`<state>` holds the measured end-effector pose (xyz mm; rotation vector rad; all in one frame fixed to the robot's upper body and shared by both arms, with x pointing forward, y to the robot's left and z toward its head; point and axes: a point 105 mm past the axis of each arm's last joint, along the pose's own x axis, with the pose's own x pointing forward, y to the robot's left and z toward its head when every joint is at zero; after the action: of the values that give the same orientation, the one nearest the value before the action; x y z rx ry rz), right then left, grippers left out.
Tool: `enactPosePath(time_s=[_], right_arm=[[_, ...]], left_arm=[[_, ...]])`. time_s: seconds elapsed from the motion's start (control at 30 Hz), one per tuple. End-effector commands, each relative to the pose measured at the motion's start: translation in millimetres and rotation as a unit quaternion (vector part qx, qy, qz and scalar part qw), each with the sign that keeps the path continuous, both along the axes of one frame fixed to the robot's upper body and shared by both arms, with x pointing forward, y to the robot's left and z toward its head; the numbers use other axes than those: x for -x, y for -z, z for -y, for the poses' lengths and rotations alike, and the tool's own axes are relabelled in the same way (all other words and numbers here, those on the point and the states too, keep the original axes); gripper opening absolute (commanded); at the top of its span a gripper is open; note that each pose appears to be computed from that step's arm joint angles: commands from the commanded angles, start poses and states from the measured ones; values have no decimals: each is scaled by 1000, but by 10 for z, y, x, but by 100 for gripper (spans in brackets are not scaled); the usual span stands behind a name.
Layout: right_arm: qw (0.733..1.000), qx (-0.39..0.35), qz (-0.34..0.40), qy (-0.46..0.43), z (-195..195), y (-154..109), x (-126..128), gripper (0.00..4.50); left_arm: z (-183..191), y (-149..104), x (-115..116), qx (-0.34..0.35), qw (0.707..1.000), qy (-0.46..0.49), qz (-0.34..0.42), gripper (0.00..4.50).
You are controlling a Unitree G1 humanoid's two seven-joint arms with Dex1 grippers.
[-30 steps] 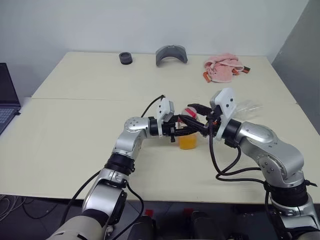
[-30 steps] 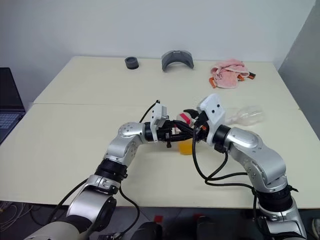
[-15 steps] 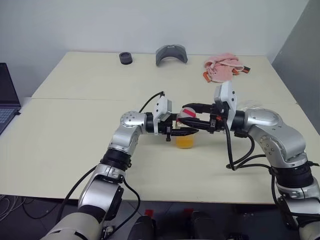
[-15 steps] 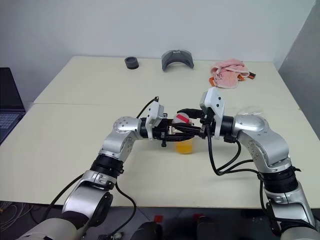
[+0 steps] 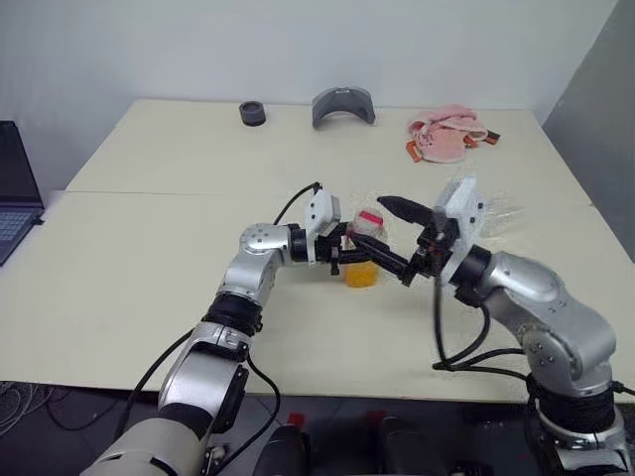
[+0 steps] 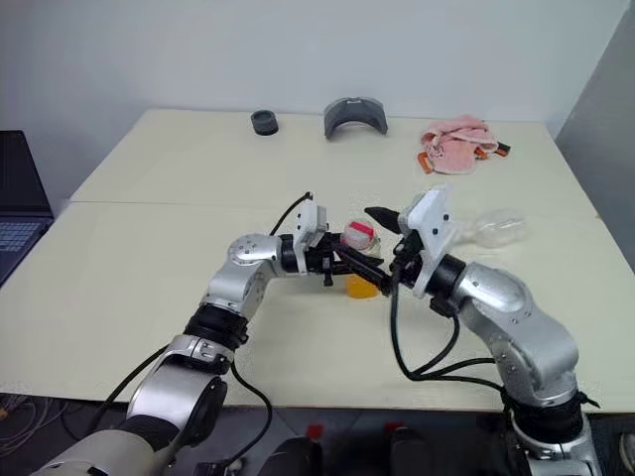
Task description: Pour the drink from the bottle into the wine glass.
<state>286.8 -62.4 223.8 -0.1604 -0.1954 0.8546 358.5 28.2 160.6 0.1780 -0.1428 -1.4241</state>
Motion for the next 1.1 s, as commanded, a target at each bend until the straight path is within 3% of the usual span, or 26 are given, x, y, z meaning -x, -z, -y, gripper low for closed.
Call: enactPosePath(time_s=[0.03, 0.47, 0.57, 0.7, 0.8, 0.9, 1.0, 1.1], right_arm=[[997, -21, 43, 63, -40, -77, -58, 393], [994, -49, 21, 91, -124, 62, -157, 393], [994, -53, 16, 95, -99, 72, -177, 335], [995, -53, 13, 86, -106, 89, -158, 199], [996, -54, 13, 76, -126, 91, -138, 189], [998, -51, 28, -3, -212, 49, -57, 189], [989, 12, 25, -145, -262, 47, -22, 189], [976, 44, -2, -212, -211, -5, -68, 189]], left_arm=[[46, -173, -2, 12, 999, 9, 35, 182], [47, -161, 10, 7, 999, 10, 39, 182], [45, -157, 12, 8, 999, 9, 39, 182], [44, -158, 14, 8, 999, 8, 38, 182], [40, -159, 16, 8, 999, 9, 38, 182], [34, -162, 31, 6, 999, 17, 34, 182], [23, -136, 91, -13, 998, 43, 45, 181], [7, -121, 134, -25, 997, 61, 48, 181]])
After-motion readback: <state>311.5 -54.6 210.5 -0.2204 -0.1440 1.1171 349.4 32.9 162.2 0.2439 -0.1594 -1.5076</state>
